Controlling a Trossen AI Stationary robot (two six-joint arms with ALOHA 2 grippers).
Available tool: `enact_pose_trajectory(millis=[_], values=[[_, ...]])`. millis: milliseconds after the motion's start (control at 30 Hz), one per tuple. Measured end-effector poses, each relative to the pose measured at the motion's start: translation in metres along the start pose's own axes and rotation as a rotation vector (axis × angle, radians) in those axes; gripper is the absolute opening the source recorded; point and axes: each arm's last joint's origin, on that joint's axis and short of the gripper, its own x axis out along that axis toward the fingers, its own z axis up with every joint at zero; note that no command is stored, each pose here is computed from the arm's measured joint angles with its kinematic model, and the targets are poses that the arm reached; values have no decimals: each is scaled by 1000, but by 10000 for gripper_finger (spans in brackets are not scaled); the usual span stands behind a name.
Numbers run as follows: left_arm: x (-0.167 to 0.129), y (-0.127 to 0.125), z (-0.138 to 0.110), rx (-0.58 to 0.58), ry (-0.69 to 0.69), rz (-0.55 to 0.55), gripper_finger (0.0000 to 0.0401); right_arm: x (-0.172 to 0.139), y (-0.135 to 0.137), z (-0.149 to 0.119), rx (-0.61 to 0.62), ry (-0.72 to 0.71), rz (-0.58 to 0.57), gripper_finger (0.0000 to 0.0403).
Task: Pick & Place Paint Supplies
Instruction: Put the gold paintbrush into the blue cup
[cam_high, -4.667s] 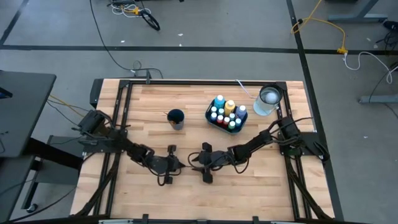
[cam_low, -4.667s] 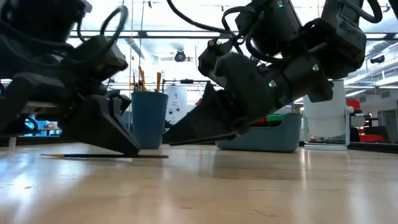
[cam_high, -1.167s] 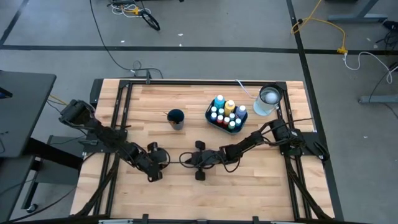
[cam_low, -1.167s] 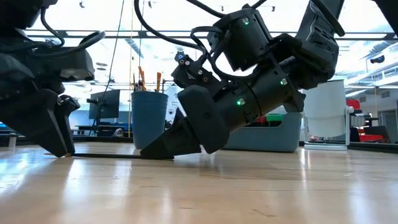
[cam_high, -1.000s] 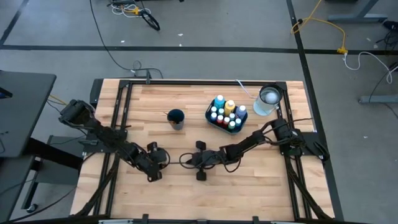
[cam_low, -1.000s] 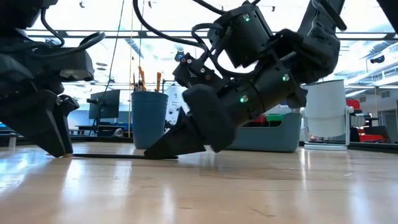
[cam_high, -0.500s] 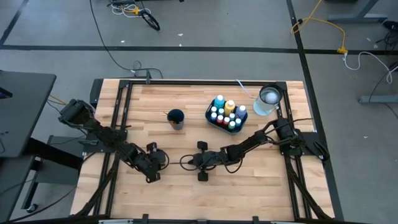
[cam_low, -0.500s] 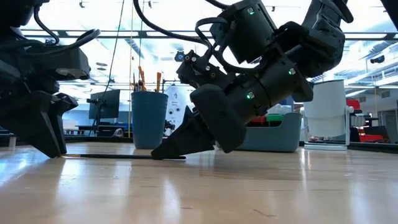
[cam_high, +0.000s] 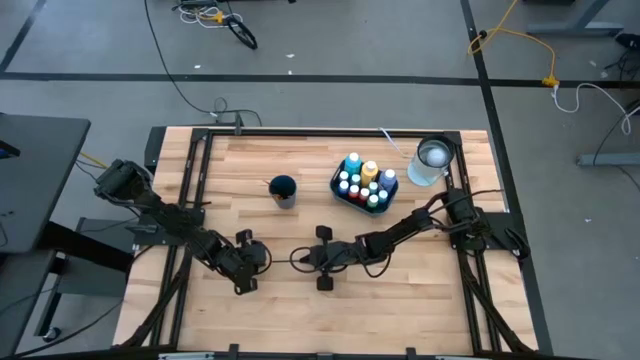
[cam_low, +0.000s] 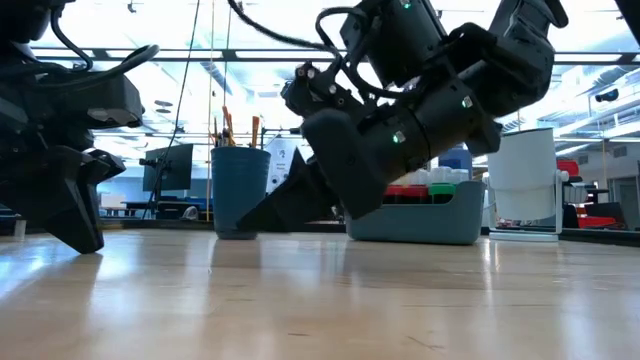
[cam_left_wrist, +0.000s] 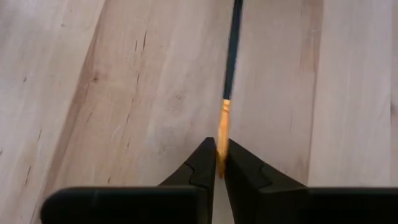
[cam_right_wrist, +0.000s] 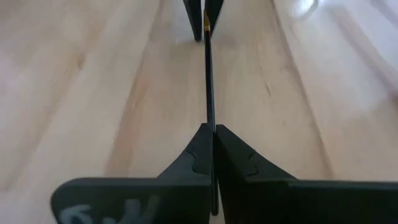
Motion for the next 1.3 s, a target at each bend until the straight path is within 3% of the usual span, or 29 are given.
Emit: enact_pose_trajectory(millis=[600,733,1133,1300], values=[[0,-2,3,35,-39,-24,4,-2,0,1,-59,16,4,18],[0,-3,3,42,-47,-19,3,-3,-1,5,-67,-2,-8,44],[0,-3,5,63,-68,-15,2,-36,-1,57,-47,-124,63,151],[0,-3,5,65,-71,-14,1,-30,0,45,-42,-70,65,180]])
